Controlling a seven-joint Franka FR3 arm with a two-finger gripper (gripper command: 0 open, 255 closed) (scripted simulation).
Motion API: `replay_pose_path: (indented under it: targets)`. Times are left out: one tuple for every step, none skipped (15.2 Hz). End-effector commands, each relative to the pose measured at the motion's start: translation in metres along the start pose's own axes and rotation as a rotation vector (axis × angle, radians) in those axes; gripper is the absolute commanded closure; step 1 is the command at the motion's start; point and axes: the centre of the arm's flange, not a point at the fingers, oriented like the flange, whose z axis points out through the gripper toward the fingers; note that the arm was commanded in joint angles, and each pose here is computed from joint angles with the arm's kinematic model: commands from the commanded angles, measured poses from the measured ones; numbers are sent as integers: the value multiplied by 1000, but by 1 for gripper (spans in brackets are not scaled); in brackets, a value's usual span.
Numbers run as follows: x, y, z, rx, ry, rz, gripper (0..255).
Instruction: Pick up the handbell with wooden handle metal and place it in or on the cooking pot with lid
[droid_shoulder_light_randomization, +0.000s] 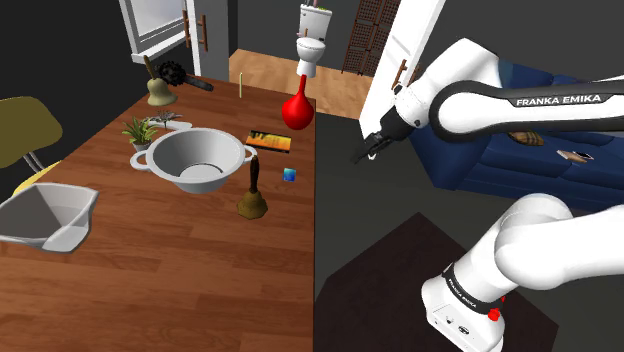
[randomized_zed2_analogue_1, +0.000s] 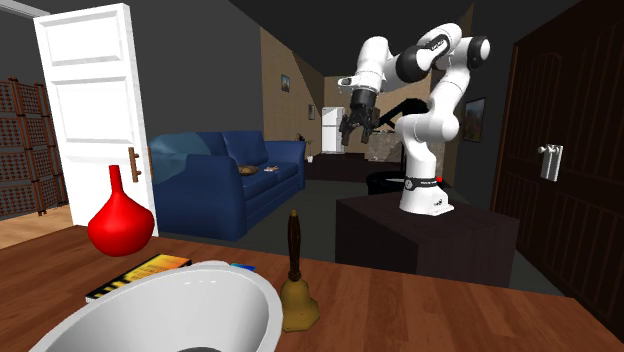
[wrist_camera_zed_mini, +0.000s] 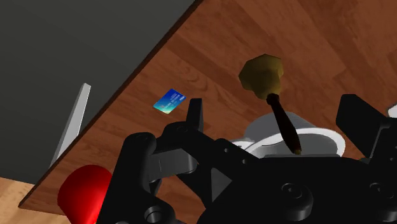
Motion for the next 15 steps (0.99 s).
replay_pose_path:
  targets:
    - [-4,-6,25,0,44,3,0]
    - [-5,-9,38,1,63,3,0]
    - [-5,-12,51,2,81,4,0]
    - [-5,-16,63,3,100,5,0]
    - [-5,-19,76,4,118,5,0]
    - [-4,-23,89,5,136,6,0]
    - [-4,-26,101,5,155,7,0]
    - [-3,-29,114,6,173,7,0]
    - [-2,-33,127,7,192,8,0]
    - [0,-36,139,8,210,9,0]
    - [1,-40,152,9,229,9,0]
    - [3,-43,164,10,247,10,0]
    - [5,-47,177,10,265,11,0]
    - [8,-50,189,11,284,11,0]
    - [10,-54,201,12,302,12,0]
